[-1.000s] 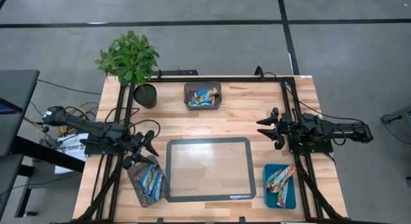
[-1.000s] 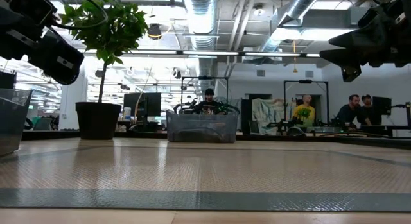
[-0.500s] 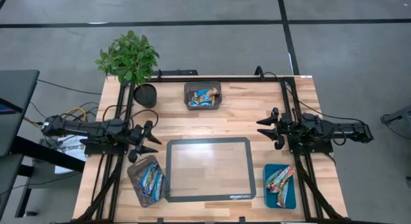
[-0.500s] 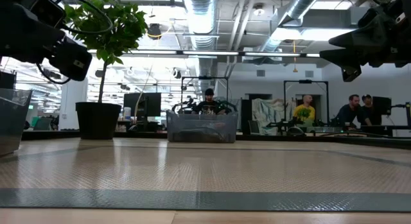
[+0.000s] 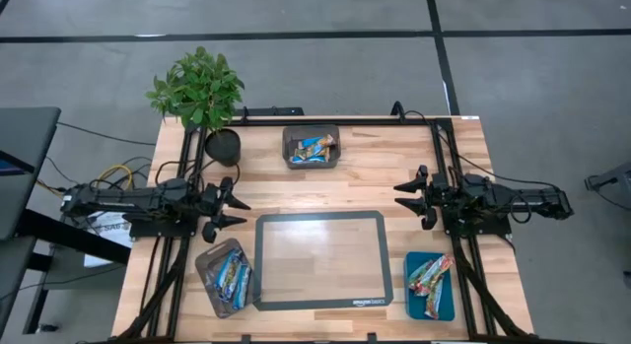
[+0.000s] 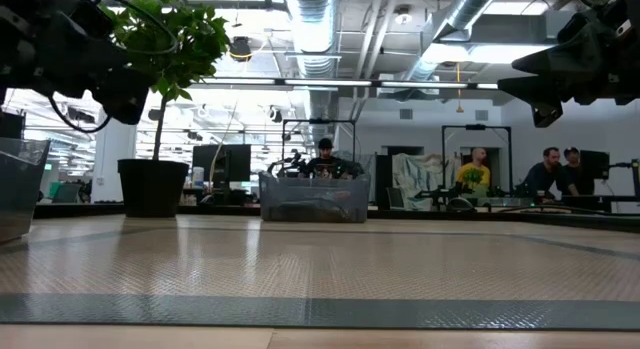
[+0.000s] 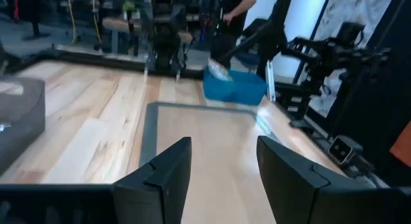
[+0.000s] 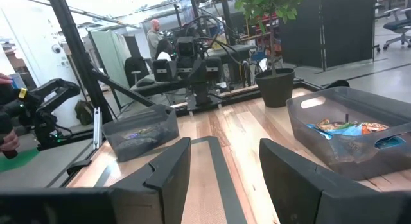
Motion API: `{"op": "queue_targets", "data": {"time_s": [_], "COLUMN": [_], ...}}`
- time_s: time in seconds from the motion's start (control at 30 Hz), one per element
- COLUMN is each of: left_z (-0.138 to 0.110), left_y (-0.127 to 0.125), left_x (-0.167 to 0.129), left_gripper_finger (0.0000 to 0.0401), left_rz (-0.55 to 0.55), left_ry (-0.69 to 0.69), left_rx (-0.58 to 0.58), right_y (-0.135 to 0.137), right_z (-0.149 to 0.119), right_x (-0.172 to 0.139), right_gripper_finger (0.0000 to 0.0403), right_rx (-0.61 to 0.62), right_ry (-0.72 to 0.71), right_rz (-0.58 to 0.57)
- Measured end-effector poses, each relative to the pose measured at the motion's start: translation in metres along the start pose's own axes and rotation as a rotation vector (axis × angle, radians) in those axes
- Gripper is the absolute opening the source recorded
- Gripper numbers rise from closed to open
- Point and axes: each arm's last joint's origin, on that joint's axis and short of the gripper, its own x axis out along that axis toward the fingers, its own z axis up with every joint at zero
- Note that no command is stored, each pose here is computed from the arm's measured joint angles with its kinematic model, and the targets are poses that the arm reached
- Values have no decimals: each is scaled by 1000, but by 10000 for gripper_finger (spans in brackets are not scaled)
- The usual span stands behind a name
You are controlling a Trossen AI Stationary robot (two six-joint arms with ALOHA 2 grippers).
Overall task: Pick and place Granola Bars by type
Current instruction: Return To Home Position
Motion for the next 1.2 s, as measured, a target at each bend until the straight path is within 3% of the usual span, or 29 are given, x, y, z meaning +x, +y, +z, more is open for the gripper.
{"op": "queue_targets", "data": {"time_s": [0.23,0.57,1.2], "left_z": [-2,-5,-5], "left_y": [1,5,4], "left_x": [0,0,-1], "left_gripper_finger": [169,169,169], "left_rz": [15,141,144], "left_ry": [19,31,27], "left_rx": [31,58,25], "right_y": [0,0,0], "right_z": [0,0,0], "right_x": [0,0,0], "right_gripper_finger": [177,177,177], "right_rx": [0,0,0], "right_ry": [0,0,0], "right_rz": [0,0,0]}}
